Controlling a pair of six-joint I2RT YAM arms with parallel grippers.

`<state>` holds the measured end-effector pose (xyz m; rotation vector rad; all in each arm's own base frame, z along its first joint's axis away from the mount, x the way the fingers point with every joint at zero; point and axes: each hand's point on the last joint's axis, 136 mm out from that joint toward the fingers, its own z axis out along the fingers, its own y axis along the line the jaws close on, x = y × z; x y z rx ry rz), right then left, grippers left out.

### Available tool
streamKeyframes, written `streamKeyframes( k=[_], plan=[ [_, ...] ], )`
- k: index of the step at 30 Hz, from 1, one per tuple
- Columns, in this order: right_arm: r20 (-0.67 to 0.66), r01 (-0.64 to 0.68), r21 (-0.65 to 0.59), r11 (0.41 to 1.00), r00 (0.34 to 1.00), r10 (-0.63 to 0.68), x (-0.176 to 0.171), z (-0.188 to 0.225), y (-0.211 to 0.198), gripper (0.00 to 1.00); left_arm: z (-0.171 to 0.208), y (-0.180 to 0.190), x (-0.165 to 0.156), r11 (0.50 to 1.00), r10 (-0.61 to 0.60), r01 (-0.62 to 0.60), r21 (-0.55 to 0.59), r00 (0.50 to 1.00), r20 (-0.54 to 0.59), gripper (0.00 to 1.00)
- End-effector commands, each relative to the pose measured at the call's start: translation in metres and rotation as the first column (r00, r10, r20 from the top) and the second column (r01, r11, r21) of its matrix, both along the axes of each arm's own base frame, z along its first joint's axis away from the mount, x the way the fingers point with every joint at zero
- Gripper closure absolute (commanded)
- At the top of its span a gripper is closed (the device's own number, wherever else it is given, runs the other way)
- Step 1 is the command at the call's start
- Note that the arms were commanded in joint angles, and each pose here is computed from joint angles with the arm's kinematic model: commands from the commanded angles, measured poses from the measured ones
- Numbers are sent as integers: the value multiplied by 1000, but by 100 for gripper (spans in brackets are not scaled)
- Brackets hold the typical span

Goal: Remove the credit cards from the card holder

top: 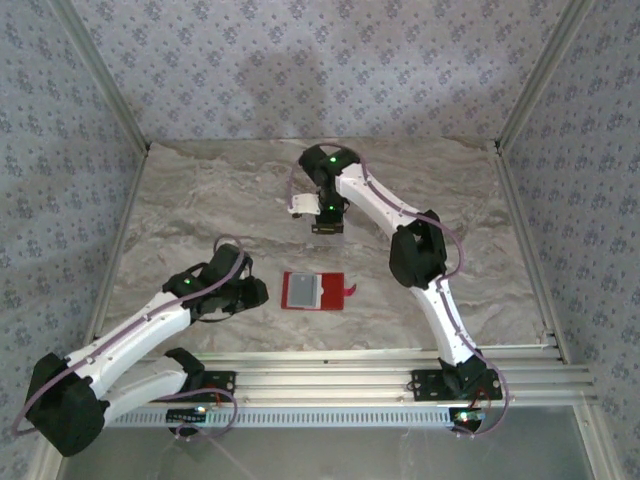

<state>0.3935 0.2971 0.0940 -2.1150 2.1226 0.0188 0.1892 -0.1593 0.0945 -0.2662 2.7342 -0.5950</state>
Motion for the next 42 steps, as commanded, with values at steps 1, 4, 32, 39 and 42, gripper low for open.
streamKeyframes(
  k=[1, 4, 32, 39, 42],
  plan=[
    [-82, -111, -22, 994, 991, 109, -17, -6, -5, 100, -1, 6, -1, 1000, 21, -20, 17, 1000, -6, 71],
    [-106, -120, -6, 993, 987, 119, -21, -8, -3, 100, -1, 6, -1, 1000, 13, -13, 24, 1000, -9, 71],
    [173, 51, 161, 986, 982, -79, 29, 53, 16, 67, 12, -2, 10, 999, -27, 27, 23, 1000, 9, 71],
    [65, 375, 387, 842, 900, -430, 15, 83, 20, 70, 6, -20, 21, 997, -79, 79, 1, 997, -10, 77],
    [-42, 516, 461, 722, 825, -563, 1, 88, 19, 71, 0, -31, 24, 994, -109, 108, -26, 994, -26, 81]
  ],
)
